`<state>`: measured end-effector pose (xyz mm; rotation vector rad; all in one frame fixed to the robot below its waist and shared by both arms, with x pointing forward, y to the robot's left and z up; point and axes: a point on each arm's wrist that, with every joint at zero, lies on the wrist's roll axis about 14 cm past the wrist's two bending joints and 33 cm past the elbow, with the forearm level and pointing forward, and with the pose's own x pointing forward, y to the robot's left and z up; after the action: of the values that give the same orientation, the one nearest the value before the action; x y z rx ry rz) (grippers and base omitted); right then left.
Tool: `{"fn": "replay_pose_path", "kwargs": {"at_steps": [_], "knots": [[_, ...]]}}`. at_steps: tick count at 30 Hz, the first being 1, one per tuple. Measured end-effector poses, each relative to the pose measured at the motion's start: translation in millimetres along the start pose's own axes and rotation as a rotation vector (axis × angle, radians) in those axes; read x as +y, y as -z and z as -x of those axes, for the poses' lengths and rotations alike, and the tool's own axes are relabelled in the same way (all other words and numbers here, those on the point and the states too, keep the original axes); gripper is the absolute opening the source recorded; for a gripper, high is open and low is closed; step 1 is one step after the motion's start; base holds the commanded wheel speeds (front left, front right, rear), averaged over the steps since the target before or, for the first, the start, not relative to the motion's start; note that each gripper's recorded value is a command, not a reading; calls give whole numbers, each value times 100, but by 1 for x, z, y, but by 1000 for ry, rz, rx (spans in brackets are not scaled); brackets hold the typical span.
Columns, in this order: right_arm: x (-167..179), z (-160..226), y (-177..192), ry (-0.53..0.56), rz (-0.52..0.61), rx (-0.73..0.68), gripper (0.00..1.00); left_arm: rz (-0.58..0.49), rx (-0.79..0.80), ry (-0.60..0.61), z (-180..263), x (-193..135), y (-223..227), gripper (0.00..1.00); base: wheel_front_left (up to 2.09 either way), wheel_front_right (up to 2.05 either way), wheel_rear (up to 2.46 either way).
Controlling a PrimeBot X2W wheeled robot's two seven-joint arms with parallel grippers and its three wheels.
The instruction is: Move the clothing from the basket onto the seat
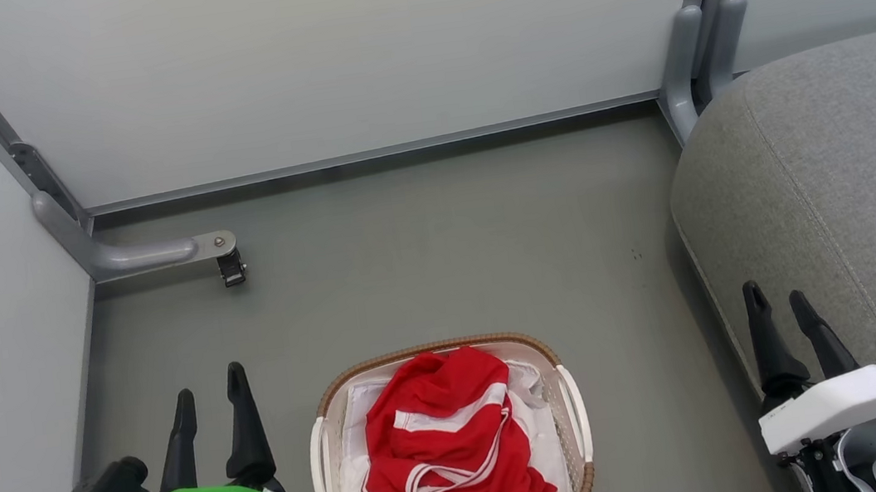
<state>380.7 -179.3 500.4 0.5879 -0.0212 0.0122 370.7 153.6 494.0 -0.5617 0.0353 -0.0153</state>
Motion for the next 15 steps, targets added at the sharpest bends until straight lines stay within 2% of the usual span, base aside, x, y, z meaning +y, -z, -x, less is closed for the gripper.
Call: {"fn": "replay_pose_path", "kwargs": {"at_steps": [15], "knots": [[5,3,4,-33,172,5,100,-127,9,17,7,-3,10,100,0,0,0]]}}
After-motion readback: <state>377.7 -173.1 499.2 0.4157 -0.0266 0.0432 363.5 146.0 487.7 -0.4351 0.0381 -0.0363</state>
